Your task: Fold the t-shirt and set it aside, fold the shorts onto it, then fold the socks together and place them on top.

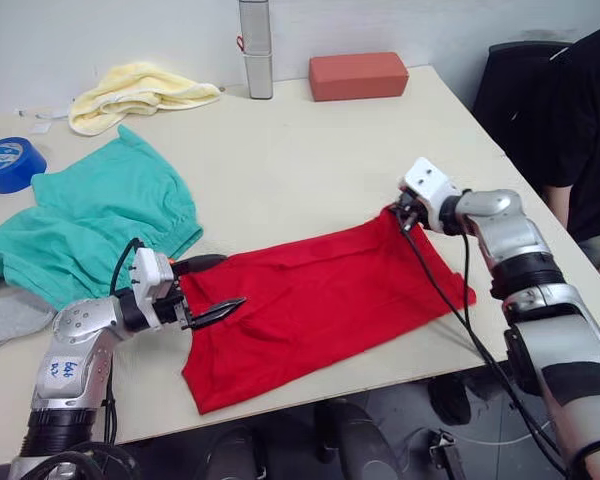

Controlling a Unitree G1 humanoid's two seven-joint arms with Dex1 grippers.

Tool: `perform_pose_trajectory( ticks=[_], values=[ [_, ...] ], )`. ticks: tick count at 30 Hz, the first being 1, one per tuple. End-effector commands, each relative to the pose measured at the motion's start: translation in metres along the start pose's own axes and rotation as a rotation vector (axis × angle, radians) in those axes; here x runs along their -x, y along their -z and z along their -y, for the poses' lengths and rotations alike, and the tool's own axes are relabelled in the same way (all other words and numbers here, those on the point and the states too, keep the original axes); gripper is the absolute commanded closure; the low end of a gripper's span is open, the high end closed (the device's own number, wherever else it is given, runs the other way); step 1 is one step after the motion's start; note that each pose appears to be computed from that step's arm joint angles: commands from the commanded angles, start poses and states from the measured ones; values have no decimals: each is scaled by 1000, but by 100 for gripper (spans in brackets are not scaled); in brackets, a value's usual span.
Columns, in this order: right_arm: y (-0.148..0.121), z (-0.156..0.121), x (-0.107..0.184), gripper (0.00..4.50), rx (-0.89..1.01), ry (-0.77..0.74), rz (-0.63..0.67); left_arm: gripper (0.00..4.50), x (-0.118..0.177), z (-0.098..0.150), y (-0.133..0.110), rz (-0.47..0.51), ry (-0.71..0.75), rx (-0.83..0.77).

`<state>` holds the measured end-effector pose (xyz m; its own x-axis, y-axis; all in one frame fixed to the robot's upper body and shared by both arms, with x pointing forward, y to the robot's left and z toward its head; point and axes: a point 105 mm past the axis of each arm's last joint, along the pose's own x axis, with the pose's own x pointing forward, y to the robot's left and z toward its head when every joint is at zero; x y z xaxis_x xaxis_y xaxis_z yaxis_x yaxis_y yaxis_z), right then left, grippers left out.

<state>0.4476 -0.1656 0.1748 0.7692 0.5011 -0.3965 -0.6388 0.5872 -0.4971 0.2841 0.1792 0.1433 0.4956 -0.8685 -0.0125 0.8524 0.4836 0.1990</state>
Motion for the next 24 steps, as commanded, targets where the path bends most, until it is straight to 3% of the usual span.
perform_pose_trajectory(
  ticks=[1,4,9,12,17,20,24],
  values=[
    [-25,2,-8,448,81,18,55,0,-2,-6,-5,22,-20,-30],
    [-31,-2,-17,448,97,11,52,0,-2,-9,-5,23,-30,-36],
    [-13,5,-13,448,114,36,-17,0,1,-13,-6,18,-52,-45],
    [-11,6,-10,448,29,22,25,0,2,-14,-5,10,-54,-38],
    [-17,16,3,310,31,34,116,0,0,-21,-8,-18,-58,1],
    [-21,32,27,211,18,46,184,0,2,-32,-13,-55,-76,-38],
    [-5,41,64,67,-123,-10,205,0,6,-46,-19,-103,-83,-85]
  ],
)
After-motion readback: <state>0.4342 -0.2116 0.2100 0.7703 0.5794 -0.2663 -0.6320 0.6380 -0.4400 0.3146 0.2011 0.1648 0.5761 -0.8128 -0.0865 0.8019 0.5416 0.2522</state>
